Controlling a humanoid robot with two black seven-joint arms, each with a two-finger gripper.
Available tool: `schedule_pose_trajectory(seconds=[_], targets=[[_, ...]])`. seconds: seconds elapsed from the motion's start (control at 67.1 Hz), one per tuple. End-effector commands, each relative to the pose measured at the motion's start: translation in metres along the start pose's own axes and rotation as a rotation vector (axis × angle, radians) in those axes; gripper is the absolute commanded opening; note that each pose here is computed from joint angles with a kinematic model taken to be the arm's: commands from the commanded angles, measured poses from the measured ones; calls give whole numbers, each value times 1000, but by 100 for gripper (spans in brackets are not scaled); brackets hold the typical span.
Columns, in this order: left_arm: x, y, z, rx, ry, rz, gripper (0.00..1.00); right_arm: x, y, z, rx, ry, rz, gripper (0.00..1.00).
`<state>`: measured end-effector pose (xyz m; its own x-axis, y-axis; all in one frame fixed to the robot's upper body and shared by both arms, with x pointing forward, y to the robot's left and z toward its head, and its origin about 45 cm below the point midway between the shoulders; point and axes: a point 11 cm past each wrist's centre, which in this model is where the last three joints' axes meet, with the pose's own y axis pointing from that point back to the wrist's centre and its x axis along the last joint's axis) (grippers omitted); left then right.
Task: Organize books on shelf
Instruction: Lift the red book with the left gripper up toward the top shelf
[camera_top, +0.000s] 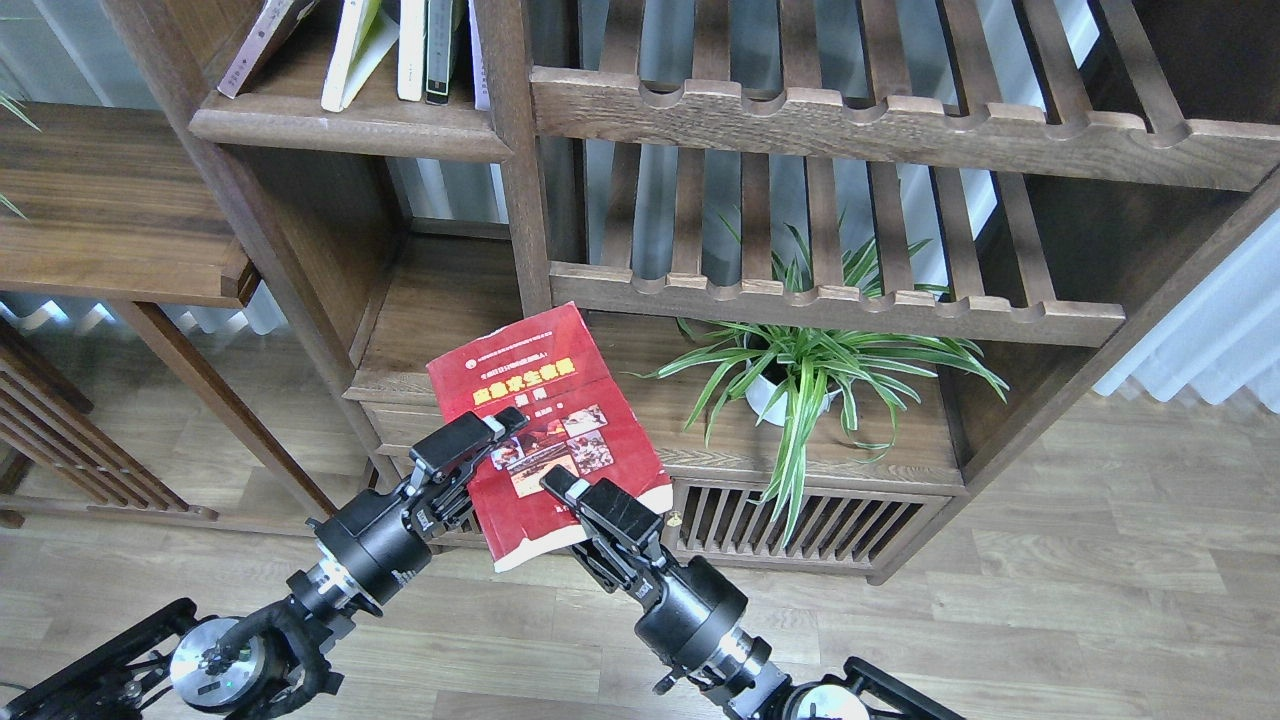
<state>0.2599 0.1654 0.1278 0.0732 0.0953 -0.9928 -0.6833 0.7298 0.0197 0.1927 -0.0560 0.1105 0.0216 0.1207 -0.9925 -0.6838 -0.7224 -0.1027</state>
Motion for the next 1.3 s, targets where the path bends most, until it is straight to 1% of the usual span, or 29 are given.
schedule_pose_trajectory(seconds=[0.0, 0.045, 0.06, 0.074, 0.089, 0.104, 0.164, 0.268, 0.521, 0.611, 0.67, 0.79, 0.819, 0.998, 1.058, 1.177, 1.281], targets=[[1, 0, 1, -1, -2, 3, 3, -1, -1, -2, 5, 4, -2, 34], [1, 0, 0, 1, -2, 4, 3, -1, -1, -3, 6, 4, -3, 39], [1, 0, 0, 2, -4, 4, 3, -1, -1, -4, 8, 7, -3, 43], [1, 0, 0, 3, -4, 4, 4, -1, -1, -4, 8, 7, -3, 45], [1, 1, 1, 4, -7, 7, 4, -2, -1, -5, 9, 9, -7, 55], [1, 1, 1, 4, -7, 7, 4, -3, -1, -5, 11, 9, -9, 57], [1, 1, 1, 4, -9, 7, 4, -4, -2, -7, 16, 10, -14, 64], [2, 2, 0, 10, -15, 9, 4, -5, -2, -7, 17, 10, -16, 69], [3, 5, 0, 55, -56, 21, 4, -8, -3, -21, 58, 24, -25, 75], [4, 16, 11, 105, -145, 57, 4, -9, -2, -32, 91, 33, -27, 78], [3, 20, 20, 105, -184, 65, 4, -9, -2, -37, 105, 35, -27, 79], [-8, 22, 42, 62, -273, 55, 3, -11, -1, -43, 124, 39, -32, 81], [-18, 22, 58, 30, -341, 44, 2, -12, -3, -44, 128, 42, -35, 81], [-43, 26, 92, -53, -448, 14, 0, -12, -3, -47, 136, 45, -37, 84], [-51, 32, 110, -91, -497, 19, 0, -12, -3, -49, 140, 47, -36, 84], [-63, 45, 135, -122, -578, 44, 0, -13, -2, -55, 161, 53, -37, 84], [-74, 53, 151, -142, -612, 50, 0, -10, 0, -58, 169, 52, -29, 84]])
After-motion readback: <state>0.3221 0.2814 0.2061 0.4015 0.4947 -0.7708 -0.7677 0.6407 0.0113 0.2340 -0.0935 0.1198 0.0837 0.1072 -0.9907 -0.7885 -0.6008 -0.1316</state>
